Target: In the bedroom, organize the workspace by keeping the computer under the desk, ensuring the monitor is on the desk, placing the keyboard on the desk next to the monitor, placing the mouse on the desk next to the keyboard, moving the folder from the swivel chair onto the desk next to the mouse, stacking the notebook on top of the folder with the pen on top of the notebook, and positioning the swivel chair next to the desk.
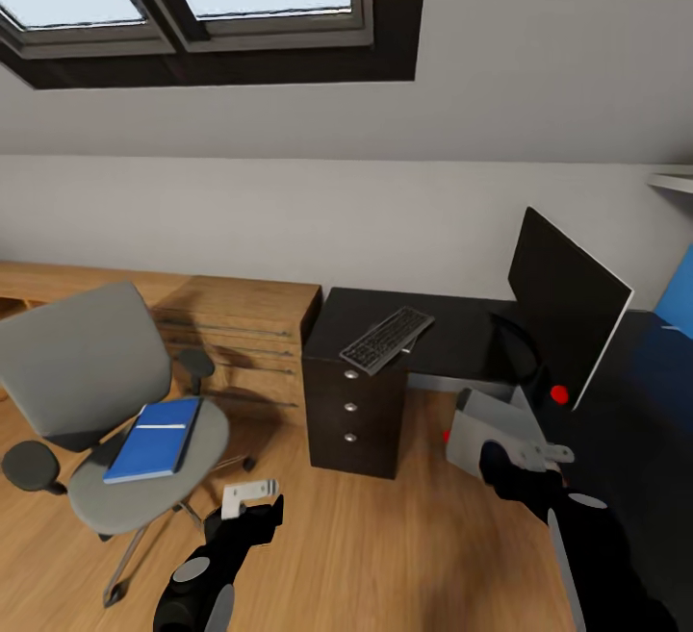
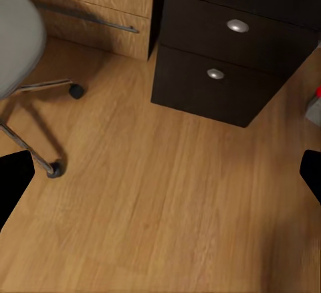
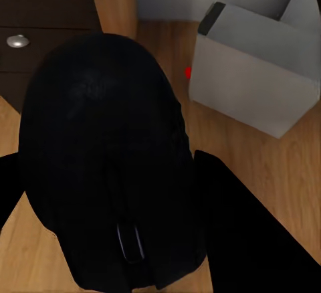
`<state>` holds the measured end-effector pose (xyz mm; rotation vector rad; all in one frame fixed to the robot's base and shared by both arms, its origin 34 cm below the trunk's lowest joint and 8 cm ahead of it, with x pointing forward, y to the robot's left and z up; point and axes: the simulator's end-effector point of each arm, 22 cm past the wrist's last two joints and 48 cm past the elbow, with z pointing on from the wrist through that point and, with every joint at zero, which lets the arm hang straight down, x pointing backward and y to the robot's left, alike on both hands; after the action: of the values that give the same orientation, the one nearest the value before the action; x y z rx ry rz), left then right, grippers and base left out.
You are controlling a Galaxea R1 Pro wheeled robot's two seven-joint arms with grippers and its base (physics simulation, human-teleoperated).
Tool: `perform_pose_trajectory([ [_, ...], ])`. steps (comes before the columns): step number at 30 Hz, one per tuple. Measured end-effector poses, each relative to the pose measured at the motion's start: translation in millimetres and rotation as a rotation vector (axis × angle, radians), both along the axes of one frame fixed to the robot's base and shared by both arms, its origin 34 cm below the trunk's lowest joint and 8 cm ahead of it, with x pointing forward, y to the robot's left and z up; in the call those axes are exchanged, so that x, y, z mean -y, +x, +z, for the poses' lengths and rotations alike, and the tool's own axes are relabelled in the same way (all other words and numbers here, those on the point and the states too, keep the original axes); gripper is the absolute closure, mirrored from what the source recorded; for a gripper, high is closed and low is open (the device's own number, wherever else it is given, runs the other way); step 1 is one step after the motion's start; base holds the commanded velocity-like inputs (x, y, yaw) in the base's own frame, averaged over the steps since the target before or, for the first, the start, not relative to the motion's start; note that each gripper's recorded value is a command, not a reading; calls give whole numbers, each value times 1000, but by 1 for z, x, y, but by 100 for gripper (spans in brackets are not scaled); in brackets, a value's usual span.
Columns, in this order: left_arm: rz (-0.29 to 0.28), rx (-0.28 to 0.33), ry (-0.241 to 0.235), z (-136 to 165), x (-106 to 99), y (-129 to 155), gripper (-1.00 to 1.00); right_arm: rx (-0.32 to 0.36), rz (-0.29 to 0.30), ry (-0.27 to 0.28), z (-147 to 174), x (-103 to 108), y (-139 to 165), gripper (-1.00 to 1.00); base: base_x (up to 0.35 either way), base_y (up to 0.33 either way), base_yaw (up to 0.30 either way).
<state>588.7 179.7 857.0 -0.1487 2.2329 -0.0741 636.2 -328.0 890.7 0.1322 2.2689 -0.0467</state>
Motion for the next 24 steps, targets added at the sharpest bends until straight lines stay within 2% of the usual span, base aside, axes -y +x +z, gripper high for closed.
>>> perform_pose_trajectory([
  [10,0,0,0,0,0,0,-100,3,0,0,1,0,0,100,333,56,13],
  [16,0,0,0,0,0,0,-100,1,-1,0,1,0,0,100,332,106,206],
  [24,-10,-5,-1,0,5,-1,-100,5,0,0,4,0,1,100,66,10,85],
])
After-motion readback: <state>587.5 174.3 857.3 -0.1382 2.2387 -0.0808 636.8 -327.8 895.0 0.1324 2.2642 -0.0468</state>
